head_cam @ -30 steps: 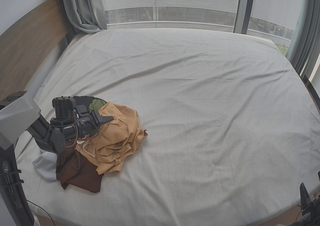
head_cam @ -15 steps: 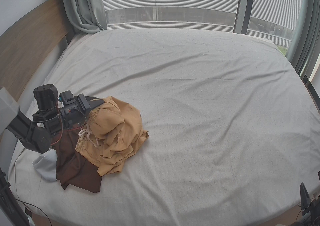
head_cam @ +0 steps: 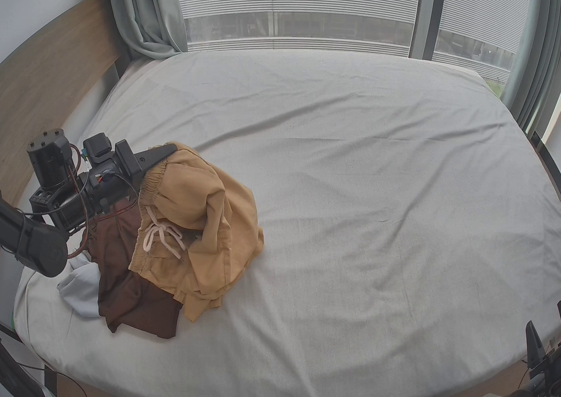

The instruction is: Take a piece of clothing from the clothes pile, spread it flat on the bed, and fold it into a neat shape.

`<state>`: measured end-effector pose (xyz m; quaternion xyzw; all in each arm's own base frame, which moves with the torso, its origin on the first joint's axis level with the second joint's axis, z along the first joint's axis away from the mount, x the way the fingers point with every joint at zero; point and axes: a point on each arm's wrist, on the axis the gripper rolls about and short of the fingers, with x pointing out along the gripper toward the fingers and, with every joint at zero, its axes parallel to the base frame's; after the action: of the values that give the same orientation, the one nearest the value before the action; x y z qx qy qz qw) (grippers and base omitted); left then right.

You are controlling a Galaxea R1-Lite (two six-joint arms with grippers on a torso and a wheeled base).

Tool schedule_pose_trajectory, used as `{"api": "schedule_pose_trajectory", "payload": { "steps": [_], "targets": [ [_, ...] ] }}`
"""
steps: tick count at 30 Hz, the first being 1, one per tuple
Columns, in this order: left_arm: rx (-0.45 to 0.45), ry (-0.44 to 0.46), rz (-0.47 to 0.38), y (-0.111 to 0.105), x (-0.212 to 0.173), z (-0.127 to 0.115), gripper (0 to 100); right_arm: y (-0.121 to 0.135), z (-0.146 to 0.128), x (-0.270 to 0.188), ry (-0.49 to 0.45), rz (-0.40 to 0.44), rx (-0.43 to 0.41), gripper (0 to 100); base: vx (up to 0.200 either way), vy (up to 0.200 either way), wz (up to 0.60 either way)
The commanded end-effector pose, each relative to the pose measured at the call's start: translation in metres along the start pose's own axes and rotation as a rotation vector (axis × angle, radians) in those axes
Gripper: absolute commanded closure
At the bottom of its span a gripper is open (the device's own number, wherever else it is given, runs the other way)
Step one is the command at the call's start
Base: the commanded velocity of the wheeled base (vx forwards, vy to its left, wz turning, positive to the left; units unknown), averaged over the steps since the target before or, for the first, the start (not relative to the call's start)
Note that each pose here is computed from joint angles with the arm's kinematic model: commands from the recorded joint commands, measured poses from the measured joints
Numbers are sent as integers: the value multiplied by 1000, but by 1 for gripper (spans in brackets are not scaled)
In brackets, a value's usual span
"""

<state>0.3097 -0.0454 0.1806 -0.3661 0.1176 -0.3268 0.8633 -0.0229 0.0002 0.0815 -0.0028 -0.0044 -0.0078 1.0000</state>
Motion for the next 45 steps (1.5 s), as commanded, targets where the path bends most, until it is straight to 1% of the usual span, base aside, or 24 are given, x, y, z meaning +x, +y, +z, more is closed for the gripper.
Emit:
{"api": "schedule_pose_trajectory", "payload": {
  "steps": [1, 2, 7, 8, 10, 17, 21, 23, 26, 28, 30, 34, 37, 41, 45],
  "targets": [
    [29, -11, -36, -16, -5, 1, 100, 0, -5, 0, 1, 0, 1, 0, 0, 0, 0],
    [29, -11, -36, -16, -5, 1, 100, 0, -5, 0, 1, 0, 1, 0, 0, 0, 0],
    [107, 5, -64, -14, -7, -8, 100, 0, -5, 0, 1, 0, 1, 0, 0, 0, 0],
    [110, 5, -66, -15, -7, -8, 100, 0, -5, 0, 1, 0, 1, 0, 0, 0, 0],
    [114, 20, -99, -17, -8, -13, 100, 0, -5, 0, 1, 0, 1, 0, 0, 0, 0],
    [111, 35, -121, -21, -7, -19, 100, 0, -5, 0, 1, 0, 2, 0, 0, 0, 0],
    [43, 50, -143, -28, -2, -23, 100, 0, -5, 0, 1, 0, 2, 0, 0, 0, 0],
    [-60, 56, -172, -36, 1, -23, 100, 0, -5, 0, 1, 0, 2, 0, 0, 0, 0],
    [-198, 29, -211, -44, 3, -19, 100, 0, -5, 0, 1, 0, 2, 0, 0, 0, 0],
    [-251, 22, -250, -49, 5, -18, 100, 0, -5, 0, 1, 0, 2, 0, 0, 0, 0],
    [-256, 23, -268, -53, 8, -21, 100, 0, -5, 0, 1, 0, 2, 0, 0, 0, 0],
    [-264, 25, -277, -60, 13, -28, 100, 0, -5, 0, 1, 0, 2, 0, 0, 0, 0],
    [-265, 29, -297, -66, 19, -29, 100, 0, -5, 0, 1, 0, 2, 0, 0, 0, 0],
    [-280, 25, -308, -74, 32, -38, 100, 0, -5, 0, 1, 0, 2, 0, 0, 0, 0],
    [-313, 28, -331, -88, 47, -50, 100, 0, -5, 0, 1, 0, 2, 0, 0, 0, 0]
  ]
}}
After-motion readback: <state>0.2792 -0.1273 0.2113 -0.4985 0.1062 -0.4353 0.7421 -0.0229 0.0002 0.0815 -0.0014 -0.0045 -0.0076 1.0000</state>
